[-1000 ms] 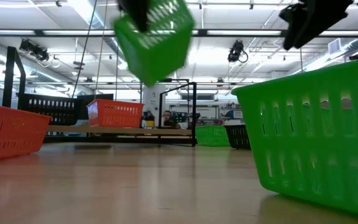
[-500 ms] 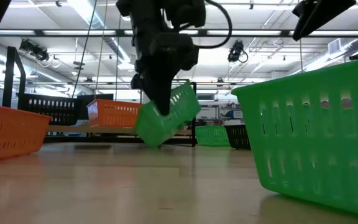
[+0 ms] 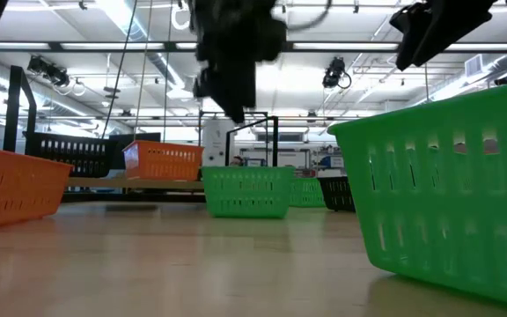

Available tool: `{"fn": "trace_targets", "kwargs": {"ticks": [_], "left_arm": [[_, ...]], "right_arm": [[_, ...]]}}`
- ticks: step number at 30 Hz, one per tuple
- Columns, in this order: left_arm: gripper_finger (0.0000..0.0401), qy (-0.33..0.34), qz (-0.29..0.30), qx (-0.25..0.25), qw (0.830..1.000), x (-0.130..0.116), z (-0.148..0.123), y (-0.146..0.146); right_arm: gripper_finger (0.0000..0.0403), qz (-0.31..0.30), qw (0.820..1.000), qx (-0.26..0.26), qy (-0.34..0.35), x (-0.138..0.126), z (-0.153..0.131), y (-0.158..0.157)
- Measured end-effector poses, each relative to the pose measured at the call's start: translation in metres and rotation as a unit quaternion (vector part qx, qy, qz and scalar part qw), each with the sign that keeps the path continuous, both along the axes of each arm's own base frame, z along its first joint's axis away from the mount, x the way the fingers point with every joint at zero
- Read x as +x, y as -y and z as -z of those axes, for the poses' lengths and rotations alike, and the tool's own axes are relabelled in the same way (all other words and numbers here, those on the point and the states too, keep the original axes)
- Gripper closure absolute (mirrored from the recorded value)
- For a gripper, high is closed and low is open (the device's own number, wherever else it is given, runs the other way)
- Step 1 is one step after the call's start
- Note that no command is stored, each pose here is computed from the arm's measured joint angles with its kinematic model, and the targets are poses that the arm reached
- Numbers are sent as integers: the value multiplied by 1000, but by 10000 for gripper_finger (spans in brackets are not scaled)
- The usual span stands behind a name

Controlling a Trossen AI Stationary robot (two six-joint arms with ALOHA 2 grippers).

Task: Stack baskets on shelf by color
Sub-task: Put the bottom left green bin on the shelf

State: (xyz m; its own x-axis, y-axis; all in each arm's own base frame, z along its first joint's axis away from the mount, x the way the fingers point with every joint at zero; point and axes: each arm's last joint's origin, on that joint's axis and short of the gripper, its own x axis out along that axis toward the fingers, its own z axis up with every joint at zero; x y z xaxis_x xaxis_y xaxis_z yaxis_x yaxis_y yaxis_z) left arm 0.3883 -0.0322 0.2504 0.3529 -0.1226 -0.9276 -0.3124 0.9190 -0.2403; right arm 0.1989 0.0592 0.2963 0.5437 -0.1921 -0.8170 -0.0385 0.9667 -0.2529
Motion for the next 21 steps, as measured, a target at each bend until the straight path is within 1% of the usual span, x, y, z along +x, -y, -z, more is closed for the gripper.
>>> {"fn": "trace_targets", "kwargs": {"ticks": [2, 4, 7, 9, 12, 15, 17, 21], "left_arm": [[220, 5, 9, 16, 1000, -9, -22, 7], [229, 27, 18, 42, 999, -21, -48, 16], [242, 83, 15, 98, 992, -46, -89, 31], [251, 127, -2, 142, 982, -66, -112, 39], [260, 189, -39, 208, 959, -92, -138, 52], [266, 230, -62, 256, 937, -110, -152, 64], [268, 242, -64, 274, 929, -116, -154, 71], [267, 254, -72, 309, 913, -121, -156, 79]], "right_arm": [[214, -9, 1000, 4, 2, 4, 2, -5], [214, -18, 1000, 6, 5, 7, 4, -10], [214, -28, 999, 17, 35, 16, 6, -19], [214, -37, 997, 31, 63, 27, 9, -24], [214, -57, 994, 40, 85, 47, 18, -30], [214, -72, 992, 33, 100, 69, 30, -32], [214, -81, 991, 30, 106, 84, 37, -32], [214, -96, 989, 28, 112, 119, 48, -30]]}}
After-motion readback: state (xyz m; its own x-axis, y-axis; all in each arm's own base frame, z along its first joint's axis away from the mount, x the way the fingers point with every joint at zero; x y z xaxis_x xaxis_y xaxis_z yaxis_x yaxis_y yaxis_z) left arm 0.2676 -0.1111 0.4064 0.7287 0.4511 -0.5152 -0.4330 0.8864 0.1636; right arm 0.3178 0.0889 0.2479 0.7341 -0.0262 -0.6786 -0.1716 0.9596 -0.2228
